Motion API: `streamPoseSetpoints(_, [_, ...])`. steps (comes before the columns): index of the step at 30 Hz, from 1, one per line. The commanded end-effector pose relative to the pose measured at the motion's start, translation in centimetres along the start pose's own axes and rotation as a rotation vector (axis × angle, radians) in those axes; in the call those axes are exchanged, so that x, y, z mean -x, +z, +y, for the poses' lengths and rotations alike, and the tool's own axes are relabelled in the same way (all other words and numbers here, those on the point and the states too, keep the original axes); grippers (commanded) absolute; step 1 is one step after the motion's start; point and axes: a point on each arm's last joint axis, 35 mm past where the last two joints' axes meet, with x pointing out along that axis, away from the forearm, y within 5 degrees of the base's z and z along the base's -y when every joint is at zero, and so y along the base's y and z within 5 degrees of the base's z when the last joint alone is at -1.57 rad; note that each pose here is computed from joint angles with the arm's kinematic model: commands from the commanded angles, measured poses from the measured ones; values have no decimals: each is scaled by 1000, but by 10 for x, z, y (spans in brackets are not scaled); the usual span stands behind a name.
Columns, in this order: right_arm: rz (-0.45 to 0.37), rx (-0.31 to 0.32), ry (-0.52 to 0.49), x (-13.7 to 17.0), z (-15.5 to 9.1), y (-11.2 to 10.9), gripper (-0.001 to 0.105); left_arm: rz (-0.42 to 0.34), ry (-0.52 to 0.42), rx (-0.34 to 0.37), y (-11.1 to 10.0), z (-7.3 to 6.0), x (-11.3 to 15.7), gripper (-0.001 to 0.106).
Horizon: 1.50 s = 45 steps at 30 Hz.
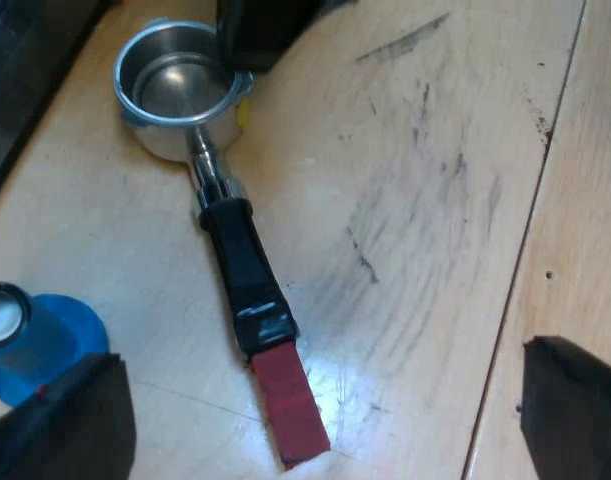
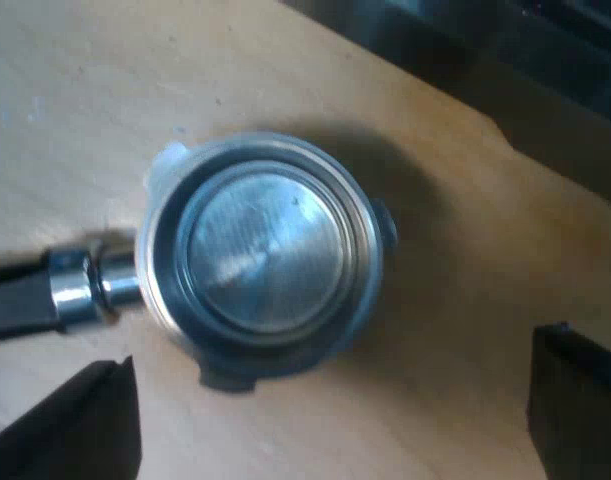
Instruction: Put the handle in the coffee machine
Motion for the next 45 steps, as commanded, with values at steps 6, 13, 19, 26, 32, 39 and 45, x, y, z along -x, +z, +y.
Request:
streamPoseSetpoints(6, [-37, 46, 5, -9, -1, 10, 79, -15, 16, 27, 2, 1, 1, 80])
streamPoseSetpoints(13, [-20, 70, 5, -15, 0, 10, 79, -19, 17, 24, 3, 1, 1, 80])
streamPoseSetpoints(19, [-34, 89, 9, -16, 0, 12, 79, -40, 22, 11, 5, 1, 1, 80])
streamPoseSetpoints(26, [-61, 100, 56, -16, 2, 14, 79, -40, 23, 11, 5, 2, 1, 80])
streamPoseSetpoints(32, [-68, 114, 57, -16, 2, 15, 79, -40, 23, 11, 5, 2, 1, 80])
streamPoseSetpoints(39, [-29, 117, 94, -30, 3, 14, 79, -40, 23, 11, 5, 2, 1, 80])
streamPoseSetpoints(45, [-41, 109, 93, -45, 4, 19, 79, -40, 23, 11, 5, 2, 1, 80])
